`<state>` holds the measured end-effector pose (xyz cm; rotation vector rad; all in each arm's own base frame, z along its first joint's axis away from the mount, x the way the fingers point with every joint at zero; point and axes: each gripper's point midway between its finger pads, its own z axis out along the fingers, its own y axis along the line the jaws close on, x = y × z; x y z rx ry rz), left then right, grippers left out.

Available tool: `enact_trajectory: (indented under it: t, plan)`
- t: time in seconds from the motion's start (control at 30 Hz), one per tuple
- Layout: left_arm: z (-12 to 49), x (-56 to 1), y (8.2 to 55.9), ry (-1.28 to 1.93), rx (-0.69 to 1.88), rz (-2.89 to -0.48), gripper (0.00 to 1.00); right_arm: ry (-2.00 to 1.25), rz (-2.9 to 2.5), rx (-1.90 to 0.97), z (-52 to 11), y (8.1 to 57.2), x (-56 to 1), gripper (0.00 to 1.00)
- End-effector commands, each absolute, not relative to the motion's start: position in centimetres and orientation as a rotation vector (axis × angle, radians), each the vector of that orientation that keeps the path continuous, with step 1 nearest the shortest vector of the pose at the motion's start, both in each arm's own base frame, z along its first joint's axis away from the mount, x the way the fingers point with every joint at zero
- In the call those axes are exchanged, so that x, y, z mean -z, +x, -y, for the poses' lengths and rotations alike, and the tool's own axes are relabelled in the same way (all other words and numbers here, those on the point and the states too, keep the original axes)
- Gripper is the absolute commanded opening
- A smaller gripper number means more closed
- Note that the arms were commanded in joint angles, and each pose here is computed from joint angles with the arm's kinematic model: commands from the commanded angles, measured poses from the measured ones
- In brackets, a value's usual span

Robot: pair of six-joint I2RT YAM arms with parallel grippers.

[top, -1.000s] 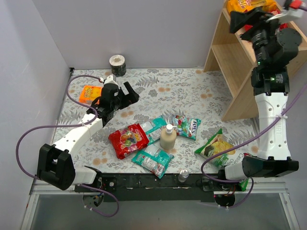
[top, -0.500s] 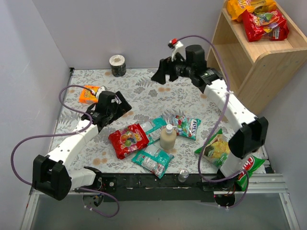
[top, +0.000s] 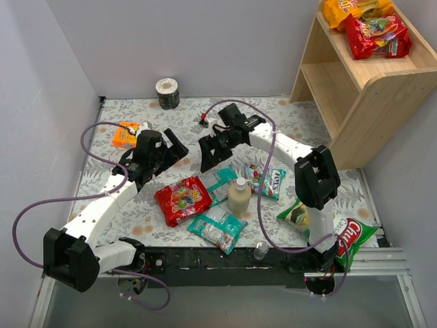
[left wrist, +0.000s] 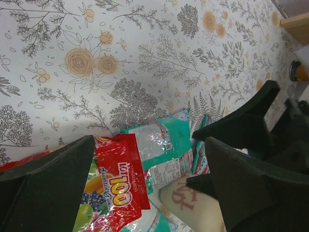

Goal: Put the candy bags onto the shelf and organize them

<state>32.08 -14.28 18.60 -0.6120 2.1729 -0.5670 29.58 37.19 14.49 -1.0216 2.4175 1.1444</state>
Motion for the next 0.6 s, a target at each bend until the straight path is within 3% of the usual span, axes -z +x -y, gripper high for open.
enact_trajectory:
  t: [0.0, 0.57]
  plan:
    - [14.7, -19.2, 32.5, -0.603, 0.587, -2.171, 0.98, -1.147, -2.412, -1.208, -40.5, 25.9, -13.7, 0.82]
    - [14.2, -20.7, 32.8, -0.63, 0.605, -2.096, 0.98, -1.115, -2.585, -1.141, -40.6, 25.9, -6.2, 0.67]
